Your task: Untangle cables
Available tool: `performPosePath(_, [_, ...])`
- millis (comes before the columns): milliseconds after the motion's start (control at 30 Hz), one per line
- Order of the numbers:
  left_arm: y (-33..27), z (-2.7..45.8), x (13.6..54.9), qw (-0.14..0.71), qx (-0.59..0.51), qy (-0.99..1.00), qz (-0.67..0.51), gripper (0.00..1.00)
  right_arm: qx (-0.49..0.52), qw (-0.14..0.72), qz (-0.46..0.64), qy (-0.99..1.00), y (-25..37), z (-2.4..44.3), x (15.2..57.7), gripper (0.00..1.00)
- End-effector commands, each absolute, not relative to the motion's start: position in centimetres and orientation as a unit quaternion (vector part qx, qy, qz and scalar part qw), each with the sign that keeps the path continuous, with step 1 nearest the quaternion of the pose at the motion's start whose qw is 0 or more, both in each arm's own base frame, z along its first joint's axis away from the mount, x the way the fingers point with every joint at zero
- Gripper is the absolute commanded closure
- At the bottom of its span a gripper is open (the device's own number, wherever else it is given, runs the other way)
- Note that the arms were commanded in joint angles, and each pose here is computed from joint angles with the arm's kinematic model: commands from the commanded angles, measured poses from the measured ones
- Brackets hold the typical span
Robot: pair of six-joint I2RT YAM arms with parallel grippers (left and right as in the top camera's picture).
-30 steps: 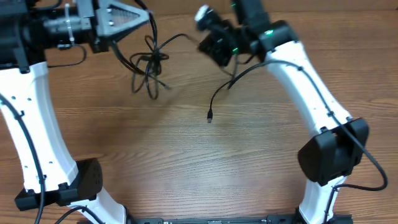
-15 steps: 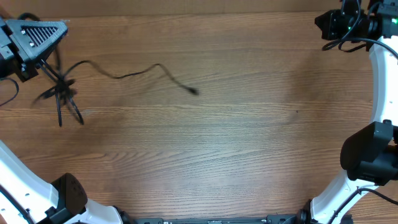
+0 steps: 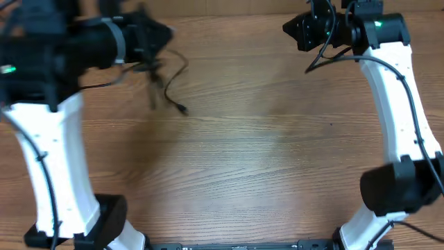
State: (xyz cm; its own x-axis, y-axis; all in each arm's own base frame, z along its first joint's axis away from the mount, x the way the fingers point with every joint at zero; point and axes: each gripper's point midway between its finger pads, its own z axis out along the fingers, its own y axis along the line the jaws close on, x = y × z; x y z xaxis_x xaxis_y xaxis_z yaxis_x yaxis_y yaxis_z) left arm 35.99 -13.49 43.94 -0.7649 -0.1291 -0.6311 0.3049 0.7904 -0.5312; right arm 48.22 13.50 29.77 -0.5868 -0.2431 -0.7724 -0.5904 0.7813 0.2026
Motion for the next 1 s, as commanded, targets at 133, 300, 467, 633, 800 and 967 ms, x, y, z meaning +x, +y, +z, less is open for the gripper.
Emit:
performPosePath(133, [-16.5,36.2,41.8,0.349,0.187,0.917,-0.045,0.96,-0.263,0.487,0.208,0.806,13.2,40.5,42.9,0.96])
performPosePath(300, [-16.7,28.9,45.3,0.284,0.199,0.936,0.066,0.96,-0.266,0.503,0.204,0.796,13.0,42.5,41.0,0.96])
performPosePath(467, [-14.9,23.4,46.8,0.227,0.131,0.955,0.14,0.0,-0.252,0.475,0.193,0.821,12.3,40.8,40.6,0.8])
performPosePath(633, [-12.9,26.3,45.9,0.253,0.061,0.956,0.133,0.0,-0.238,0.422,0.193,0.853,12.1,37.4,41.1,0.34])
performPosePath(800, [-11.7,34.2,42.9,0.326,0.018,0.944,0.044,0.0,-0.235,0.351,0.233,0.876,14.5,32.3,41.6,0.32])
performPosePath(967, [-10.1,40.5,39.2,0.387,-0.006,0.922,-0.021,0.0,-0.223,0.267,0.275,0.896,18.9,26.2,40.8,0.32])
